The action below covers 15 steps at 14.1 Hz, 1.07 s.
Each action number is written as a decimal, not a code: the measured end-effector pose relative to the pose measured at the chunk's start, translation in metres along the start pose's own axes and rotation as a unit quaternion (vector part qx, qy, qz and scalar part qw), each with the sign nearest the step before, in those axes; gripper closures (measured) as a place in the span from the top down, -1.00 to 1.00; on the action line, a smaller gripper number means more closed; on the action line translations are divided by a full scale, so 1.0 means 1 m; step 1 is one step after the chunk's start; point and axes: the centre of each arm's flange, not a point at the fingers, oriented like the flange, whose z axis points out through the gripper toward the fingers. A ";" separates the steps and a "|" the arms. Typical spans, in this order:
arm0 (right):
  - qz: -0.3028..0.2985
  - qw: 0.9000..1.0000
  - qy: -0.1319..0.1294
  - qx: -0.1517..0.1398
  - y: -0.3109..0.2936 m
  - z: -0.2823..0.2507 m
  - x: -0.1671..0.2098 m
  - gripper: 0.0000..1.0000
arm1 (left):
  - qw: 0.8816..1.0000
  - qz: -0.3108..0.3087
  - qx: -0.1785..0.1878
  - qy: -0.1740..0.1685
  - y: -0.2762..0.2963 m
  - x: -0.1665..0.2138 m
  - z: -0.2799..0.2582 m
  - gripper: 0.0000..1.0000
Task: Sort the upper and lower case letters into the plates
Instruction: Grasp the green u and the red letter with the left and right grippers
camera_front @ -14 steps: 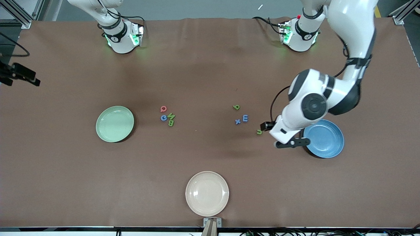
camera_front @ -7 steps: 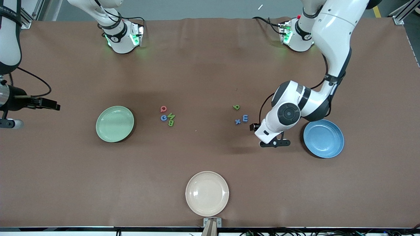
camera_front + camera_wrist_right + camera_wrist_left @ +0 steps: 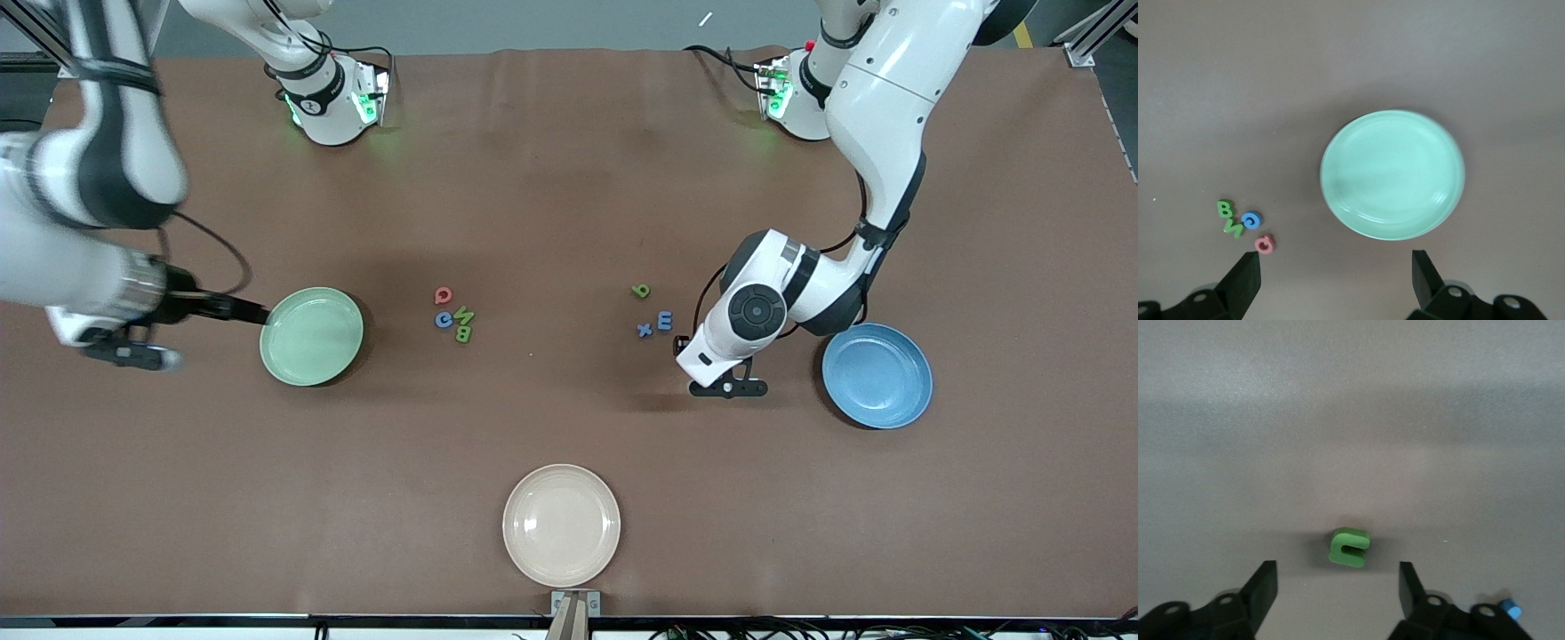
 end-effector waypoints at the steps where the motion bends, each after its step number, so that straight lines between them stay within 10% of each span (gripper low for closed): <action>1: 0.007 1.000 0.008 -0.004 -0.020 0.026 -0.009 1.00 | 1.000 0.000 -0.002 0.002 0.000 0.001 0.002 0.44; 7: 0.039 0.998 0.055 -0.014 -0.122 0.151 -0.075 1.00 | 1.000 0.000 -0.014 0.017 0.003 0.004 0.010 0.26; 15: 0.021 0.998 0.035 -0.049 -0.133 0.240 -0.111 0.95 | 1.000 0.006 -0.008 0.019 0.003 0.003 0.013 -0.05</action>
